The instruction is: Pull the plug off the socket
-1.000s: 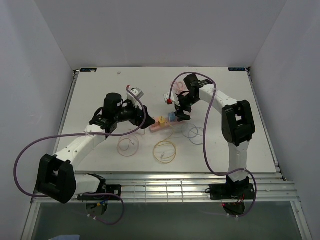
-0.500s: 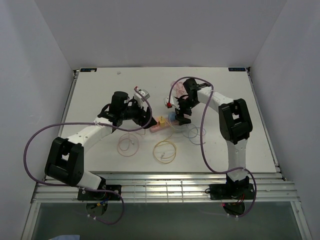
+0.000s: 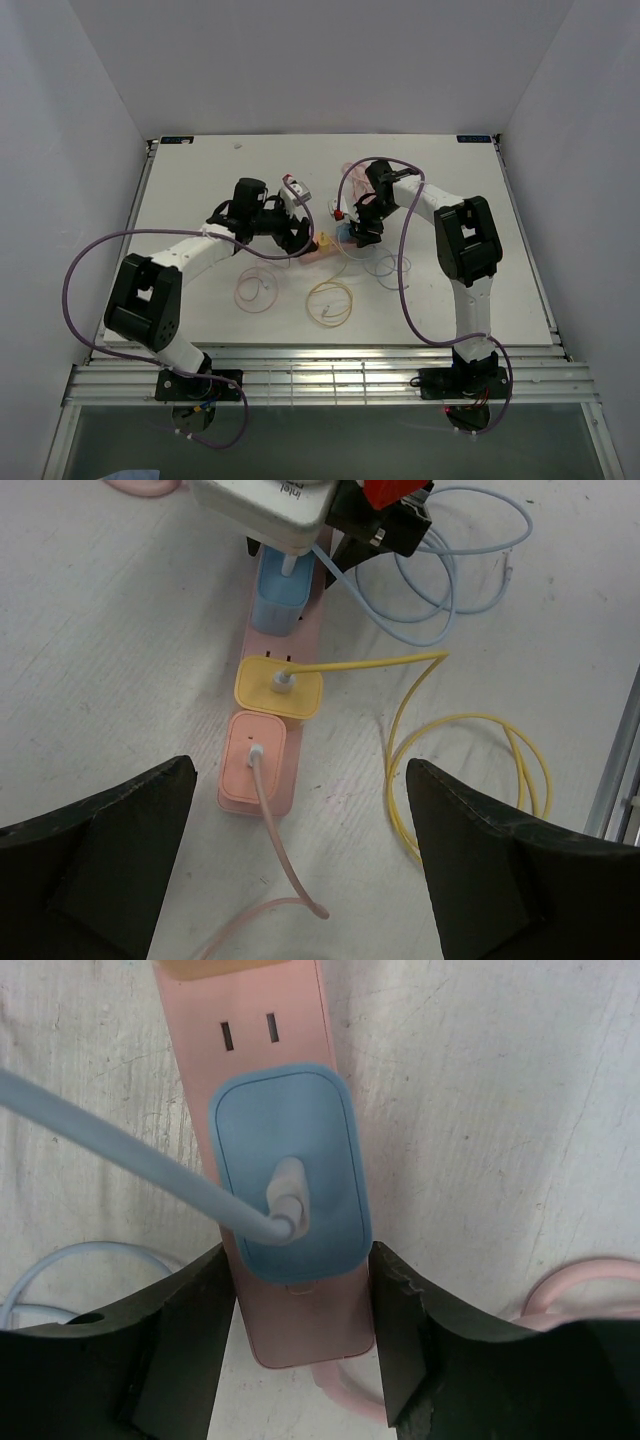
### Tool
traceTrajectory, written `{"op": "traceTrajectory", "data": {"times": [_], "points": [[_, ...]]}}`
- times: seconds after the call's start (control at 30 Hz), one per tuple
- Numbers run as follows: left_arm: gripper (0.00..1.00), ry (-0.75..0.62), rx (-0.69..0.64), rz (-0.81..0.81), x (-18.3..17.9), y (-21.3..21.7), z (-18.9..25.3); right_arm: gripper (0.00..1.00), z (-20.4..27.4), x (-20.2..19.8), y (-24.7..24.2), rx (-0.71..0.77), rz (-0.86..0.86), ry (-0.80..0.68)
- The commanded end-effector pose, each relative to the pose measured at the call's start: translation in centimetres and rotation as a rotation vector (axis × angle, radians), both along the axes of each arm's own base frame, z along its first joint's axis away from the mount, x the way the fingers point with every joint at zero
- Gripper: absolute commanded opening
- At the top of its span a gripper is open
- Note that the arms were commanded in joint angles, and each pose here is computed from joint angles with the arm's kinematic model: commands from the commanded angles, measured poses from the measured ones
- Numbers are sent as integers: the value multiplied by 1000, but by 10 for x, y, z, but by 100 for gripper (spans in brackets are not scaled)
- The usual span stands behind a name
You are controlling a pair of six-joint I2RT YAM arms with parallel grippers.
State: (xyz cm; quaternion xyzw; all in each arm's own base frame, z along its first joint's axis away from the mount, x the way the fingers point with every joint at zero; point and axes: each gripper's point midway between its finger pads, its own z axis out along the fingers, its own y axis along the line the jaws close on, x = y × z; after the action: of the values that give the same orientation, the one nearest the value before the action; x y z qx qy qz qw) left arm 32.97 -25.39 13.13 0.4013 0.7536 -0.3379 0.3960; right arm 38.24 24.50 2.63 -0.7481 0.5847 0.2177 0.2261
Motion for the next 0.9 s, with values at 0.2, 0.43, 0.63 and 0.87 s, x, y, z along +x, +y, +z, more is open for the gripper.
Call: {"op": "traceTrajectory", "data": {"times": [0.2,0.43,0.63,0.87], "points": [[98,-85,49,-145,8,-8,-5,28,-1,-2,1,0,55,-21],[97,-45,43,-175,10,-14,-14,22,-4,-4,-3,-23,60,-24],[93,-27,82,-125,27,-14,-27,21,-1,-5,-1,-25,64,-25],[85,-57,99,-153,25,-11,-30,21,-2,-8,-3,-41,65,-19]]}}
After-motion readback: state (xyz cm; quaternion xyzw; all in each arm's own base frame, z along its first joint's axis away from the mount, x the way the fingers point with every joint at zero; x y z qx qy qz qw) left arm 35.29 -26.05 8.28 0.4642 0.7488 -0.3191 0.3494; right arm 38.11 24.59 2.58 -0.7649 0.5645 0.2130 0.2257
